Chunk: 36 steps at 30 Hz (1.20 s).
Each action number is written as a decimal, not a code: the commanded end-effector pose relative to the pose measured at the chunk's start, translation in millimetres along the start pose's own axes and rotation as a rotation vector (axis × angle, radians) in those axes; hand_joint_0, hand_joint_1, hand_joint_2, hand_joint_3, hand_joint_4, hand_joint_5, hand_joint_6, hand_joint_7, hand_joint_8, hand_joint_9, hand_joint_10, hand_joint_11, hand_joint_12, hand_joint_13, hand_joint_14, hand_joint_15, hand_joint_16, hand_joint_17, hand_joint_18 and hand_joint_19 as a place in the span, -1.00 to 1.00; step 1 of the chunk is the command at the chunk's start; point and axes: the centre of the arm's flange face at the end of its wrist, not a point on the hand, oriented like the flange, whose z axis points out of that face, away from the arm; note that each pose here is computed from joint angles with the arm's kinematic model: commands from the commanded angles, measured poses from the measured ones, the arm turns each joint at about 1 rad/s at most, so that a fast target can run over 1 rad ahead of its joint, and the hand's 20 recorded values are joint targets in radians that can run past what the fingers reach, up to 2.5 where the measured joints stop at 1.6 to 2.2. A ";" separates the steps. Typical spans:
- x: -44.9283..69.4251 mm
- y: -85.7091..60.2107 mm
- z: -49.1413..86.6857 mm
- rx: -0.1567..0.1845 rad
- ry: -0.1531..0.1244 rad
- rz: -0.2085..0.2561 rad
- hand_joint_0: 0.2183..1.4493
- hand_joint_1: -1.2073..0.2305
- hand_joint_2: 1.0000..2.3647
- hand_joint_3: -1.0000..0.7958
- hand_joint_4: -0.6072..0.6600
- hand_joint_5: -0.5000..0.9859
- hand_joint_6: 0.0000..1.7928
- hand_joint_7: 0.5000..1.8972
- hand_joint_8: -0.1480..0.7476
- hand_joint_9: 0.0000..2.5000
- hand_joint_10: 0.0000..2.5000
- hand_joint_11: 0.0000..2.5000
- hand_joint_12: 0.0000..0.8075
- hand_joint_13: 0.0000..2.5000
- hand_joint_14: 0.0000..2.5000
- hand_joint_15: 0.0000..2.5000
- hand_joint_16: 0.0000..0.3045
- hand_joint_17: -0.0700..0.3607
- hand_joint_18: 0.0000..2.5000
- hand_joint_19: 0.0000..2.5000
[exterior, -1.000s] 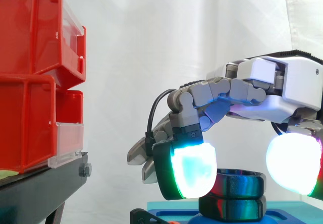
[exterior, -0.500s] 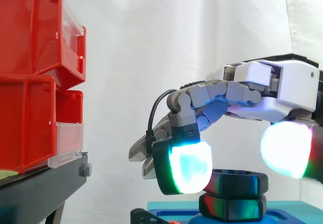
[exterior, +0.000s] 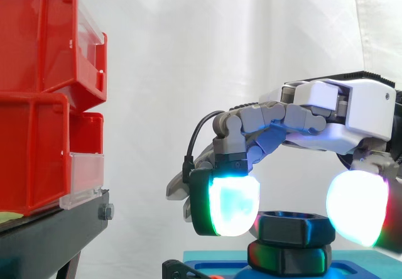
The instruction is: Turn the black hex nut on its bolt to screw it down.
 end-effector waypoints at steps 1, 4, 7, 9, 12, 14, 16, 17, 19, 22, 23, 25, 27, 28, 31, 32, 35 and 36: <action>0.2 -0.6 -0.9 0.000 0.001 0.000 -0.76 -0.02 -1.00 -0.44 0.49 -0.48 -0.39 0.12 0.03 -0.38 -0.99 -0.82 -0.04 -0.48 -1.00 -0.90 -0.55 0.05 -0.47 -0.75; -0.2 -0.6 -0.8 0.000 0.002 0.001 -0.76 -0.08 -1.00 -0.44 0.50 -0.50 -0.38 0.08 0.03 -0.39 -0.99 -0.80 -0.05 -0.49 -1.00 -0.91 -0.55 0.04 -0.48 -0.76; 0.5 -1.1 -2.9 -0.006 0.005 0.003 -0.75 -0.12 -1.00 -0.44 0.52 -0.50 -0.38 0.07 0.02 -0.39 -0.99 -0.80 -0.06 -0.50 -1.00 -0.91 -0.56 0.03 -0.48 -0.75; 0.6 -0.9 -3.0 -0.007 0.006 0.002 -0.72 -0.13 -1.00 -0.44 0.50 -0.50 -0.38 0.08 0.01 -0.40 -0.99 -0.80 -0.08 -0.50 -1.00 -0.90 -0.57 0.01 -0.49 -0.75; 0.6 -0.9 -3.0 -0.007 0.006 0.002 -0.67 -0.12 -1.00 -0.44 0.47 -0.50 -0.40 0.12 -0.02 -0.40 -0.99 -0.79 -0.11 -0.51 -1.00 -0.90 -0.59 -0.03 -0.51 -0.74; 0.6 -1.8 -3.8 -0.006 0.006 0.003 -0.66 -0.12 -1.00 -0.44 0.45 -0.50 -0.40 0.14 -0.02 -0.40 -0.99 -0.79 -0.12 -0.51 -1.00 -0.90 -0.60 -0.03 -0.52 -0.74; 0.5 -2.7 -4.6 -0.004 0.006 0.001 -0.64 -0.15 -1.00 -0.44 0.43 -0.50 -0.40 0.16 -0.04 -0.40 -0.99 -0.80 -0.13 -0.52 -1.00 -0.90 -0.61 -0.05 -0.53 -0.73; 0.5 -2.7 -4.6 -0.004 0.006 0.003 -0.63 -0.17 -1.00 -0.44 0.42 -0.50 -0.40 0.17 -0.05 -0.40 -0.99 -0.79 -0.14 -0.52 -1.00 -0.89 -0.61 -0.06 -0.53 -0.73; 0.5 -3.5 -5.4 -0.003 0.007 0.003 -0.61 -0.20 -1.00 -0.44 0.40 -0.50 -0.39 0.17 -0.05 -0.41 -0.99 -0.79 -0.15 -0.53 -1.00 -0.90 -0.62 -0.07 -0.54 -0.73; 1.1 -4.1 -6.6 -0.001 0.008 0.002 -0.59 -0.22 -0.99 -0.38 0.38 -0.50 -0.38 0.17 -0.06 -0.41 -0.99 -0.78 -0.16 -0.53 -1.00 -0.89 -0.63 -0.08 -0.55 -0.72; 1.1 -4.1 -6.6 -0.001 0.008 0.002 -0.58 -0.24 -0.99 -0.34 0.36 -0.51 -0.37 0.16 -0.07 -0.41 -0.99 -0.78 -0.17 -0.53 -1.00 -0.89 -0.63 -0.08 -0.55 -0.72; 1.1 -4.1 -6.6 -0.001 0.008 0.002 -0.56 -0.25 -0.98 -0.31 0.35 -0.51 -0.36 0.15 -0.08 -0.42 -0.99 -0.79 -0.18 -0.54 -1.00 -0.89 -0.64 -0.10 -0.56 -0.72; 1.1 -4.7 -7.4 -0.003 0.008 0.002 -0.54 -0.27 -0.98 -0.27 0.34 -0.52 -0.35 0.14 -0.09 -0.43 -0.99 -0.78 -0.19 -0.54 -1.00 -0.89 -0.64 -0.11 -0.56 -0.71; 0.4 -4.8 -7.0 -0.004 0.007 0.001 -0.53 -0.28 -0.98 -0.26 0.33 -0.52 -0.34 0.13 -0.09 -0.43 -0.99 -0.77 -0.20 -0.54 -1.00 -0.89 -0.65 -0.11 -0.57 -0.71; 1.8 -5.1 -7.9 -0.009 0.006 0.000 -0.50 -0.31 -0.97 -0.20 0.32 -0.54 -0.31 0.07 -0.10 -0.43 -0.99 -0.77 -0.21 -0.54 -0.99 -0.89 -0.65 -0.12 -0.57 -0.72; 1.8 -5.1 -7.9 -0.009 0.006 -0.002 -0.50 -0.31 -0.97 -0.19 0.32 -0.54 -0.30 0.05 -0.10 -0.43 -0.99 -0.77 -0.21 -0.54 -1.00 -0.89 -0.65 -0.12 -0.57 -0.71; 0.7 -5.9 -8.8 -0.007 0.006 -0.002 -0.48 -0.33 -0.97 -0.15 0.31 -0.54 -0.28 0.02 -0.11 -0.44 -0.99 -0.76 -0.22 -0.54 -0.99 -0.89 -0.66 -0.13 -0.57 -0.71; 0.9 -4.9 -8.1 -0.009 0.007 -0.001 -0.48 -0.33 -0.97 -0.14 0.32 -0.55 -0.28 0.02 -0.11 -0.44 -0.99 -0.77 -0.22 -0.54 -1.00 -0.89 -0.66 -0.13 -0.57 -0.71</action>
